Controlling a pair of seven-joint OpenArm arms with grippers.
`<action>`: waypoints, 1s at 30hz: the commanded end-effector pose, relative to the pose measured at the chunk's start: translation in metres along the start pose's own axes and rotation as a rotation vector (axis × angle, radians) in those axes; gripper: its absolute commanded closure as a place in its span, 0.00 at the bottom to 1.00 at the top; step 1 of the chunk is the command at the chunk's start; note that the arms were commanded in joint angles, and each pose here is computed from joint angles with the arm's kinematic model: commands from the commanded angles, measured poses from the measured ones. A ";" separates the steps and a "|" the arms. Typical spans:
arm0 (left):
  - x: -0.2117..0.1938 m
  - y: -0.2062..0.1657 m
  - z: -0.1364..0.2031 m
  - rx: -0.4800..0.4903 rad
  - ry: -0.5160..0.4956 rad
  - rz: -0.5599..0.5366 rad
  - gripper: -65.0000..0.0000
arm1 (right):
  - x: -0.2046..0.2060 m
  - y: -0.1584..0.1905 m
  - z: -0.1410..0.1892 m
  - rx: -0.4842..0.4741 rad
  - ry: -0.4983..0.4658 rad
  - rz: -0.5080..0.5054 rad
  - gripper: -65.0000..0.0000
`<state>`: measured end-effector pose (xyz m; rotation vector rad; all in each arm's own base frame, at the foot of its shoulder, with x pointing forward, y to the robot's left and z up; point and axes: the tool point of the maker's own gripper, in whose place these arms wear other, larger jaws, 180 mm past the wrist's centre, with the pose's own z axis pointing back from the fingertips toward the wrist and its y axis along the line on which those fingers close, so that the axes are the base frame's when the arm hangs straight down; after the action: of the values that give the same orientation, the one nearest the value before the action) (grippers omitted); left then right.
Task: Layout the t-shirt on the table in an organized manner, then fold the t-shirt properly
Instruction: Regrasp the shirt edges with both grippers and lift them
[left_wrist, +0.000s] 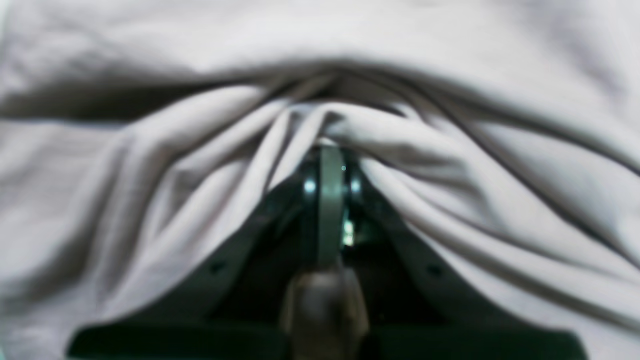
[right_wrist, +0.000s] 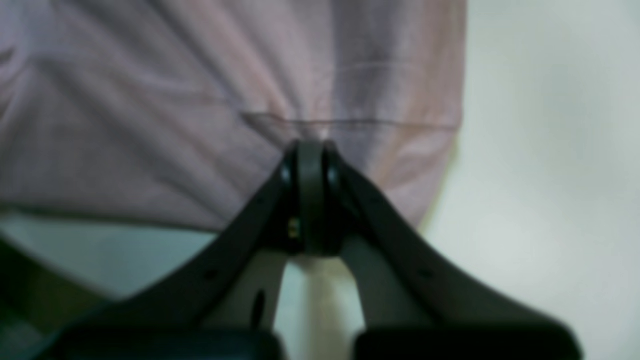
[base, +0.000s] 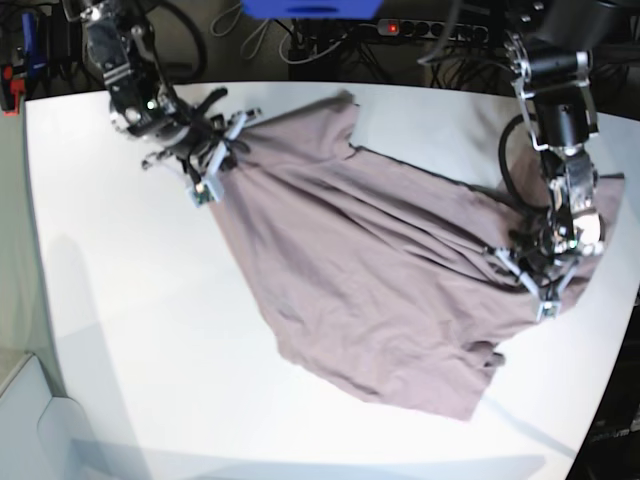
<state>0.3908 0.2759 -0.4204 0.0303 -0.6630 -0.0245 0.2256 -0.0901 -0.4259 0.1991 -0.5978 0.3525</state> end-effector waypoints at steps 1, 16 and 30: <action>0.038 0.012 0.009 0.029 -0.085 -0.021 1.00 | 0.003 0.004 0.007 0.005 -0.018 0.006 1.00; 0.048 0.009 0.081 0.120 -0.135 -0.202 1.00 | 0.094 -0.016 0.056 -0.063 -0.286 0.073 1.00; -0.090 0.040 0.045 0.110 0.047 -0.007 1.00 | 0.221 -0.048 -0.017 -0.067 -0.365 -0.084 1.00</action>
<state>0.3047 0.3070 -0.4334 0.0991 -0.6789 0.0118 0.4121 -0.0715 -0.3349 0.2204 -0.8939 0.2099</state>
